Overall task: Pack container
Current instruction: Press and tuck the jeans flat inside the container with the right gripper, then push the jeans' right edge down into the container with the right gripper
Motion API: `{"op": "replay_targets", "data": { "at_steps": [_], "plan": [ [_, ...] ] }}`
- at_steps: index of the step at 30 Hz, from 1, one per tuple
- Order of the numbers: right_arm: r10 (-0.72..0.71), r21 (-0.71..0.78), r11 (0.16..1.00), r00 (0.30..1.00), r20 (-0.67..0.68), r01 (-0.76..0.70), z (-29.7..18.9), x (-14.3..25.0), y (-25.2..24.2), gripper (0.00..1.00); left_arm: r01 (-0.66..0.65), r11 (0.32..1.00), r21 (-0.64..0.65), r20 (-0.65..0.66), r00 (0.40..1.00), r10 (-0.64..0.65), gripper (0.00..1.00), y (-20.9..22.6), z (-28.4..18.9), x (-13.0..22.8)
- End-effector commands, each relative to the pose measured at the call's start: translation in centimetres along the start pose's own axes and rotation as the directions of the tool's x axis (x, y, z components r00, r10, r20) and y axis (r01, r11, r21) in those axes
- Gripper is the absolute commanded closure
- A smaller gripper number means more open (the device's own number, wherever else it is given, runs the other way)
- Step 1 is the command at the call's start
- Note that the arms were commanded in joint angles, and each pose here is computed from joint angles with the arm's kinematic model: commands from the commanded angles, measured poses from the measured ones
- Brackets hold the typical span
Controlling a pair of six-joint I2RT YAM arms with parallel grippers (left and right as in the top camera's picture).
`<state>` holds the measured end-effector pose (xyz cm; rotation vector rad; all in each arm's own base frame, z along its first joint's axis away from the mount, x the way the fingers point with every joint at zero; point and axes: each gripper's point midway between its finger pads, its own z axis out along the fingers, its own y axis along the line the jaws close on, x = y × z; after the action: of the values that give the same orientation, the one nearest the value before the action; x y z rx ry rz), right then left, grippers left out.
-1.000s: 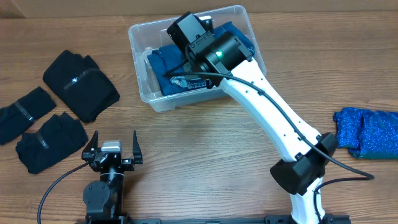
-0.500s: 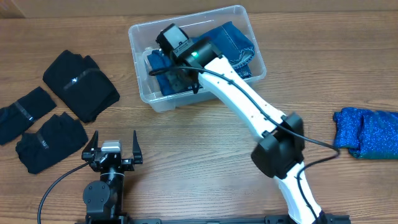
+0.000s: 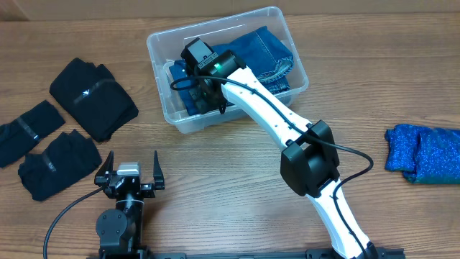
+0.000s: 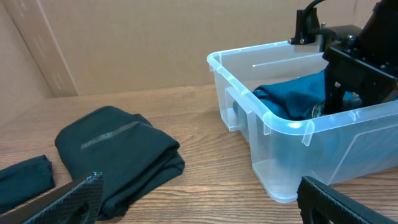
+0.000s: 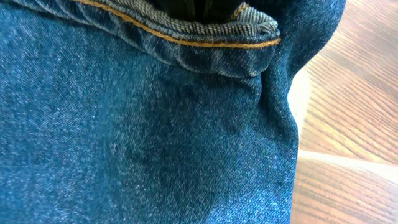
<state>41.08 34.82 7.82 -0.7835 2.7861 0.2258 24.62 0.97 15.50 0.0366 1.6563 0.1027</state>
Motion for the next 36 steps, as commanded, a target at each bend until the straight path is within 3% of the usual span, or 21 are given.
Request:
{"op": "replay_targets", "data": {
  "at_steps": [1,10,16,21,26,36],
  "plan": [
    [-0.044,-0.027,0.999,0.999,-0.016,0.044,0.5,0.1,0.7,0.96,-0.017,1.0,-0.001,0.01,1.0,0.017,0.0,0.0,0.0,-0.2],
    [0.087,0.101,0.99,0.987,0.133,-0.1,-8.0,-3.5,-7.2,0.95,-0.017,1.0,-0.001,0.01,1.0,0.017,0.0,0.0,0.0,-0.2],
    [0.341,0.13,0.926,0.933,0.113,-0.354,-9.3,-1.4,-17.1,0.96,-0.017,1.0,-0.001,0.01,1.0,0.017,0.0,0.0,0.0,-0.2],
    [0.463,0.094,0.878,0.883,0.077,-0.469,-10.0,0.9,-22.4,0.96,-0.017,1.0,-0.001,0.01,1.0,0.017,0.0,0.0,0.0,-0.2],
    [0.517,0.104,0.85,0.856,0.022,-0.516,-10.4,3.1,-24.3,0.96,-0.017,1.0,-0.001,0.01,1.0,0.017,0.0,0.0,0.0,-0.2],
    [0.547,0.128,0.836,0.83,-0.108,-0.534,-10.3,6.1,-22.9,0.96,-0.017,1.0,-0.001,0.01,1.0,0.017,0.0,0.0,0.0,-0.2]
  ]
}}
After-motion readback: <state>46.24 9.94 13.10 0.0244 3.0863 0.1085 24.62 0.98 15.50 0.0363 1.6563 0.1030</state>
